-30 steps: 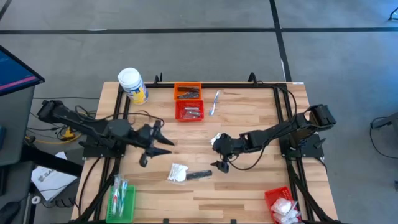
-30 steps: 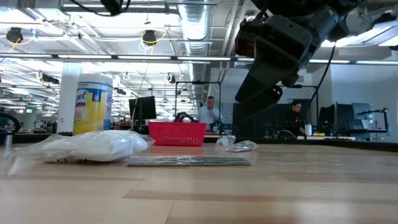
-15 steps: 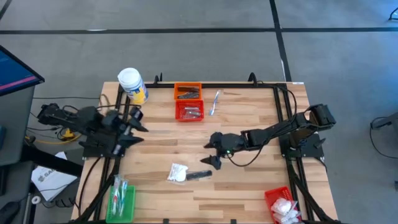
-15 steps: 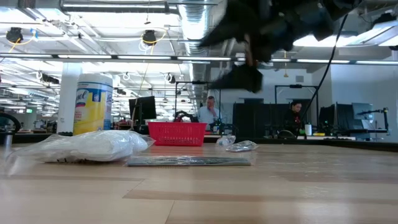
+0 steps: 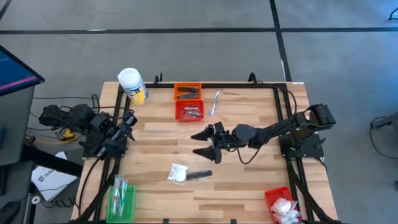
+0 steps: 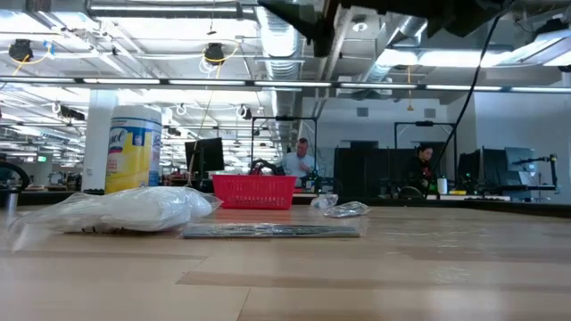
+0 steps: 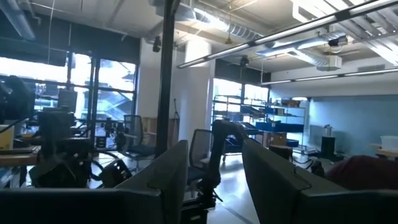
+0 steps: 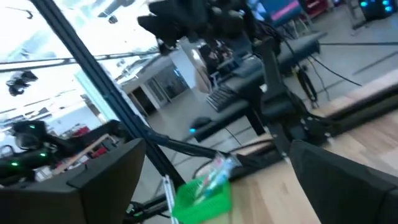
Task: Pick & Place Travel size toiletries
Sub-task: Put the nail cutter into the top red basket
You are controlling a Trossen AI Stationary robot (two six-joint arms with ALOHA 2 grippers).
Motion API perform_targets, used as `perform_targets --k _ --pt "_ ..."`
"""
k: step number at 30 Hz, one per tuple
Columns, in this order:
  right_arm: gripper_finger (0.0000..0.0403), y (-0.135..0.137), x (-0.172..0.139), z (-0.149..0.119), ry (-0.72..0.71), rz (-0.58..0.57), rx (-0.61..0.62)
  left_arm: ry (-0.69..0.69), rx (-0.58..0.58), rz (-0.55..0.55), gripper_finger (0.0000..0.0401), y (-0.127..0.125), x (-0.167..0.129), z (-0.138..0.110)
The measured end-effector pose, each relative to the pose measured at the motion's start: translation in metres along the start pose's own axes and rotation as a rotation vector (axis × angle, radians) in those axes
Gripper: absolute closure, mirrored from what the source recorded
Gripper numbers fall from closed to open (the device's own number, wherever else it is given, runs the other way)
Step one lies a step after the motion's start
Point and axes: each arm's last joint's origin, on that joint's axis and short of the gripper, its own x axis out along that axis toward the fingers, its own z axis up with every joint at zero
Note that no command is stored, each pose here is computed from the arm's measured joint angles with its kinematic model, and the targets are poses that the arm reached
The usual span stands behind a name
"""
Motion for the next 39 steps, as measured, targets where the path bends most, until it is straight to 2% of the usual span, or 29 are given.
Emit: perform_targets --k 6,10,15,19,21,26,30,36,39 --pt "0.0014 0.014 0.008 0.015 -0.064 0.051 -0.055 -0.001 0.0 0.0 0.0254 0.0 0.0 0.0" --pt "0.0012 0.027 0.018 0.033 -0.123 0.087 -0.043 -0.005 0.001 -0.001 0.0254 0.0 0.0 0.001" --pt "0.0015 0.044 0.031 0.051 -0.078 0.126 -0.052 -0.005 0.001 -0.001 0.0254 0.0 0.0 0.001" --pt "0.0017 0.061 0.041 0.063 0.022 0.142 -0.082 -0.004 0.001 0.0 0.0254 0.0 0.0 0.0" --pt "0.0017 0.073 0.045 0.07 0.106 0.126 -0.145 0.001 0.0 0.001 0.0254 0.0 0.0 0.0" --pt "0.0026 0.094 0.046 0.084 0.361 -0.017 -0.302 0.005 -0.001 0.001 0.0254 0.0 0.0 -0.001" --pt "0.0042 0.096 0.039 0.084 0.516 -0.143 -0.406 0.008 -0.002 0.002 0.0254 0.0 0.0 -0.001" --pt "0.0074 0.092 0.029 0.073 0.657 -0.225 -0.573 0.006 0.007 0.002 0.0254 0.0 0.0 -0.001" --pt "0.0091 0.084 0.029 0.065 0.739 -0.268 -0.615 0.006 0.008 0.002 0.0254 0.0 0.0 -0.001"
